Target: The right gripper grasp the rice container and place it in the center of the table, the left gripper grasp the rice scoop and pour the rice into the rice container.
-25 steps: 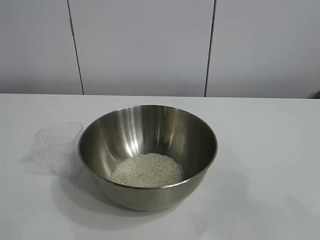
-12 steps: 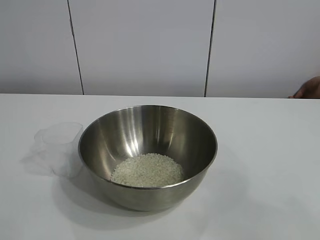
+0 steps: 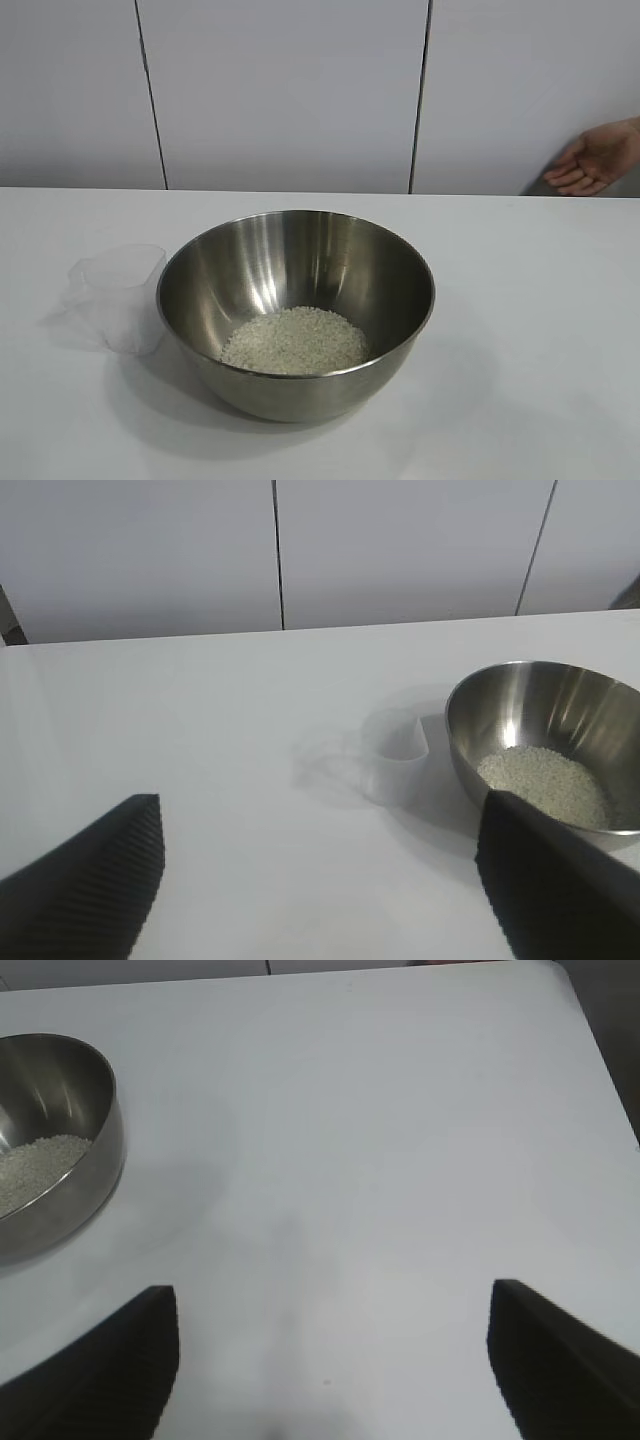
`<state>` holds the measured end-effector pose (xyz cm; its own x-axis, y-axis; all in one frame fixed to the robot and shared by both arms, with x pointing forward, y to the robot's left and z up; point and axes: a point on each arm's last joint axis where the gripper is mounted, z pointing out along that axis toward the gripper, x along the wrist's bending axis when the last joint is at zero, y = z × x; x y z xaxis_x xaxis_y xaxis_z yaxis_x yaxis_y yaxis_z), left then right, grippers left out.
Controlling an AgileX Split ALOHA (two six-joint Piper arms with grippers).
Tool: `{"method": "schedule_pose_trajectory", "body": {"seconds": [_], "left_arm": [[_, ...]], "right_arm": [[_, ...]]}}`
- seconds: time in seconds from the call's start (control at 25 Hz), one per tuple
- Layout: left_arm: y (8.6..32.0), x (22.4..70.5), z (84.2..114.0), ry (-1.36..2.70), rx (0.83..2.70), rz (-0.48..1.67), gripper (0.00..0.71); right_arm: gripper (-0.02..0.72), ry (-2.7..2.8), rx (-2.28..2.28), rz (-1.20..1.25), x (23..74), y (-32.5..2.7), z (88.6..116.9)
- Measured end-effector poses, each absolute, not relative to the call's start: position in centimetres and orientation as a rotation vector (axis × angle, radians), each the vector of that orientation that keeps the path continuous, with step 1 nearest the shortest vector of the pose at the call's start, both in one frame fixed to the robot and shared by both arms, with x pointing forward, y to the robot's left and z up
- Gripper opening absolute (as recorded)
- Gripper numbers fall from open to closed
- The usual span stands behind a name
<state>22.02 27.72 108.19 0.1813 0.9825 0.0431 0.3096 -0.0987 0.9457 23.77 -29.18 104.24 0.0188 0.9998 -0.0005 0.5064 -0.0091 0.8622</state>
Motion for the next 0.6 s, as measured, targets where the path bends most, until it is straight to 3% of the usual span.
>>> {"method": "schedule_pose_trajectory", "body": {"seconds": [0.32,0.6], "left_arm": [[28.3,22.3,104.8,1.48,1.702,0.83,0.618],[28.9,22.9,104.3,1.591,1.576,0.833,0.618]], "right_arm": [[0.577,1.572,1.601,0.902,23.8,-29.2,104.2],[0.577,1.572,1.601,0.902,23.8,-29.2,104.2]]}}
